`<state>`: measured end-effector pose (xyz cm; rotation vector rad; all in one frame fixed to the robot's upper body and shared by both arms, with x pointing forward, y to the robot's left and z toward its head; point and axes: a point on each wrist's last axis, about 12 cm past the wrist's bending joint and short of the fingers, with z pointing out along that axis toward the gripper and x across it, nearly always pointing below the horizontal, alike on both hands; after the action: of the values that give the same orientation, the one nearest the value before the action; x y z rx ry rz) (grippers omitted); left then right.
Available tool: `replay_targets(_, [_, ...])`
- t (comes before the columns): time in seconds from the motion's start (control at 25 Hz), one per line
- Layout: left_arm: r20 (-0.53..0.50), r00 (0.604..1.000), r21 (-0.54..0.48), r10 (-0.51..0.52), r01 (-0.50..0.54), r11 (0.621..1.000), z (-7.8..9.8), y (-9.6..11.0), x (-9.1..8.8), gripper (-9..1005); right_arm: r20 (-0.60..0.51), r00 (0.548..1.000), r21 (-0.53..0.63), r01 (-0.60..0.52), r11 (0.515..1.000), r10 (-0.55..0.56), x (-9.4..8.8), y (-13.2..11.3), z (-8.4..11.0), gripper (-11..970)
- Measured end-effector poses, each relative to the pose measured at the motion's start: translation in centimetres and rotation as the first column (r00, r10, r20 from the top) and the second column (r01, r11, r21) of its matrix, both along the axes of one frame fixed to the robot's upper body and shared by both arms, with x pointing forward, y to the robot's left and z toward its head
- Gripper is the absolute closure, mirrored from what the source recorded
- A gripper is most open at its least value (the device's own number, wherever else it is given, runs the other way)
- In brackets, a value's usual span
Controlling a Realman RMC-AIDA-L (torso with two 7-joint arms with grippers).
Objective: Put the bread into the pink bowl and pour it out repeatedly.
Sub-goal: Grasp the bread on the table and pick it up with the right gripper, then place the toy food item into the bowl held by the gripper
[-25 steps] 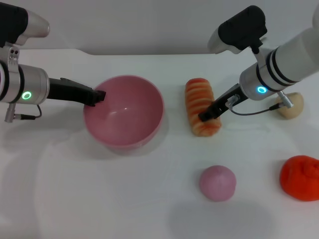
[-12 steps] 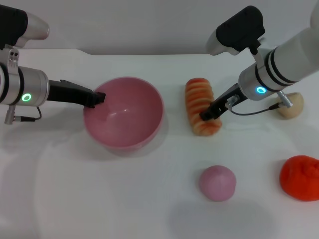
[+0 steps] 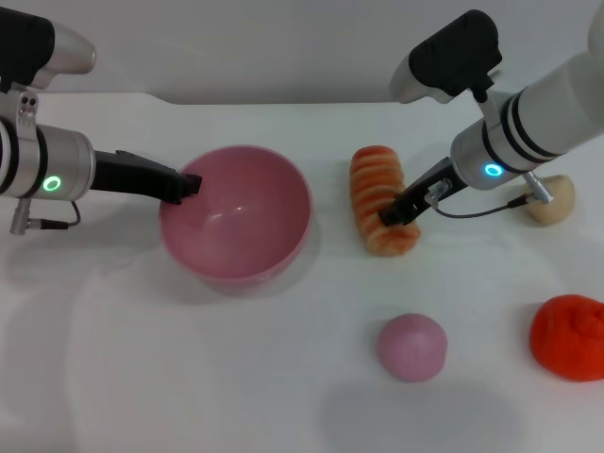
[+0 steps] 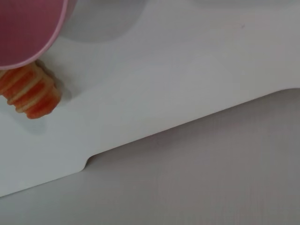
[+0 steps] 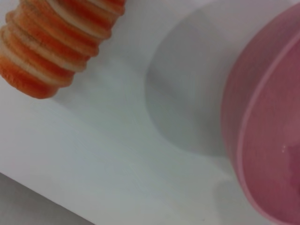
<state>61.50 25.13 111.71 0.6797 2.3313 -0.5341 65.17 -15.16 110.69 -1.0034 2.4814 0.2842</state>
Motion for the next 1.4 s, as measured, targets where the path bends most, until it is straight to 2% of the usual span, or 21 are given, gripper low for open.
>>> replay_targets(0.44, [0.002,1.000,0.000,-0.005,0.005,1.000,0.1,-0.1,0.1,947,0.004,1.000,0.002,0.010,1.000,-0.010,0.0,-0.3,-0.1,695])
replay_targets(0.84, [0.002,1.000,0.000,-0.007,0.007,1.000,0.2,-0.1,0.1,947,0.017,1.000,0.002,0.017,1.000,-0.017,0.1,-0.5,-0.1,782])
replay_targets(1.24, [0.006,1.000,0.001,-0.002,0.002,1.000,0.2,0.0,0.1,947,0.216,0.973,0.083,0.061,0.995,-0.078,1.5,-1.8,3.4,808])
replay_targets(1.4, [0.005,1.000,0.001,0.001,-0.001,1.000,0.2,0.1,0.1,947,0.296,0.951,0.157,0.047,0.986,-0.093,2.1,-1.3,5.9,811])
